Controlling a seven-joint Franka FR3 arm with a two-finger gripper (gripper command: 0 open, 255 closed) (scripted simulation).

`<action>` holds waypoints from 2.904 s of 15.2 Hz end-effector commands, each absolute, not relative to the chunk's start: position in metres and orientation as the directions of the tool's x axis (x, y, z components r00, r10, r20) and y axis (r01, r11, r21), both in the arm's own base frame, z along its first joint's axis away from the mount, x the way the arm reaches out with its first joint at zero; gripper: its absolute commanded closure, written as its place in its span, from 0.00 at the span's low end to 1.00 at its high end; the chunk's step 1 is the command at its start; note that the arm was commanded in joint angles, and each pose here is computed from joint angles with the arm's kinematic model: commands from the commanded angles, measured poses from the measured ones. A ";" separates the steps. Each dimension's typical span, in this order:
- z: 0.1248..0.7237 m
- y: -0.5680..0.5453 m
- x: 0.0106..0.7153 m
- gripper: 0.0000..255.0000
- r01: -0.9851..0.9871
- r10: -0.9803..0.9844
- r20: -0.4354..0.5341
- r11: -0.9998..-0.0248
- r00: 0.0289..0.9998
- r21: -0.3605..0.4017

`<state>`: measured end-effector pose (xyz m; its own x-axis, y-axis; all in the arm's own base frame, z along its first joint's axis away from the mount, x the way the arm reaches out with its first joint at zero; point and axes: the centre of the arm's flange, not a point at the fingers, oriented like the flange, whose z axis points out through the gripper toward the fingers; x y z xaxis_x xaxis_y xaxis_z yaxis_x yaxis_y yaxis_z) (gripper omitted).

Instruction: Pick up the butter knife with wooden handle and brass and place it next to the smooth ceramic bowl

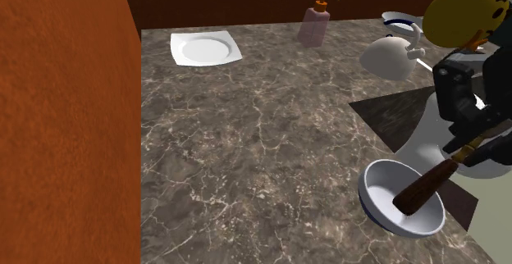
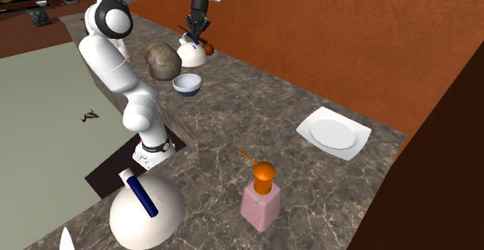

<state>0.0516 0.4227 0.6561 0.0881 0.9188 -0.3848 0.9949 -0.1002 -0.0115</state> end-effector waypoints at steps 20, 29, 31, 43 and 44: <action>0.604 0.522 -0.008 1.00 0.995 0.919 -0.385 -0.100 0.088 -0.012; 0.557 0.522 -0.008 1.00 0.995 0.919 -0.385 -0.100 0.088 -0.012; 0.546 0.522 -0.008 1.00 0.995 0.919 -0.385 -0.100 0.088 -0.012; 0.483 0.522 -0.008 1.00 0.995 0.919 -0.385 -0.100 0.088 -0.012; 0.477 0.522 -0.008 1.00 0.995 0.919 -0.385 -0.100 0.088 -0.012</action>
<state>-0.0080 0.5222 0.4830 0.0882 0.9186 -0.3853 0.9949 -0.1004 -0.0116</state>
